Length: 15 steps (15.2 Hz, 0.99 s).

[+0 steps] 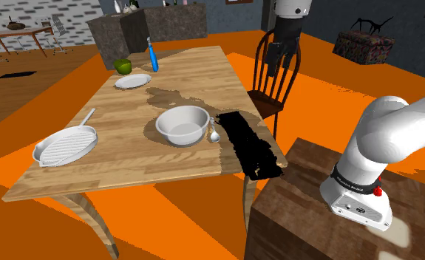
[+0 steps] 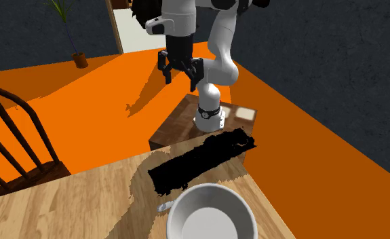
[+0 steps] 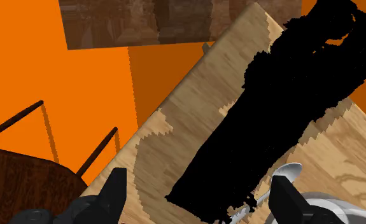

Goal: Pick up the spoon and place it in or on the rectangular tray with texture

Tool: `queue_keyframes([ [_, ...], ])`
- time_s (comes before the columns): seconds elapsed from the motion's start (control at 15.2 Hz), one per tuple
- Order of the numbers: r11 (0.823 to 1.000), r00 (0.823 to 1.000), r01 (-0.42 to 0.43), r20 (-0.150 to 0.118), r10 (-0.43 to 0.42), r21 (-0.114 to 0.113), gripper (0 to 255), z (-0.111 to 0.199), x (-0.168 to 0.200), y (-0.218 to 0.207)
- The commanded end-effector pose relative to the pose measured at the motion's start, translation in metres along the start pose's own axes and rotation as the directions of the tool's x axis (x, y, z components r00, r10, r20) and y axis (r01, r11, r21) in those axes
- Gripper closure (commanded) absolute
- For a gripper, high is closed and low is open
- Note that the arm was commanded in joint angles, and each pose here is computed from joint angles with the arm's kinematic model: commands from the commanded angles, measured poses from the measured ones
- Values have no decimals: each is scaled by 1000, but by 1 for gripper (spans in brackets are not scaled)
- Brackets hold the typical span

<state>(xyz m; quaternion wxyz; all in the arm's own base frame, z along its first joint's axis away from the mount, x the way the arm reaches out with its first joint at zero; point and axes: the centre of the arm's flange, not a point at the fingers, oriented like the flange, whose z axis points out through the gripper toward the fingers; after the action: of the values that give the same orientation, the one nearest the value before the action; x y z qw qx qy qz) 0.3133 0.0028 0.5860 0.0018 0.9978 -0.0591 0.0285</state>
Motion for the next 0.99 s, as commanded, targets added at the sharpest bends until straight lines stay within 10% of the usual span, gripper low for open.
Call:
queue_keyframes([
  [0.0,1000,1000,0,0,0,0,0,0,0,0],
  [0.46,969,969,245,-32,-245,13,0,65,46,-38],
  [0.92,880,878,476,-67,-473,18,0,128,84,-87],
])
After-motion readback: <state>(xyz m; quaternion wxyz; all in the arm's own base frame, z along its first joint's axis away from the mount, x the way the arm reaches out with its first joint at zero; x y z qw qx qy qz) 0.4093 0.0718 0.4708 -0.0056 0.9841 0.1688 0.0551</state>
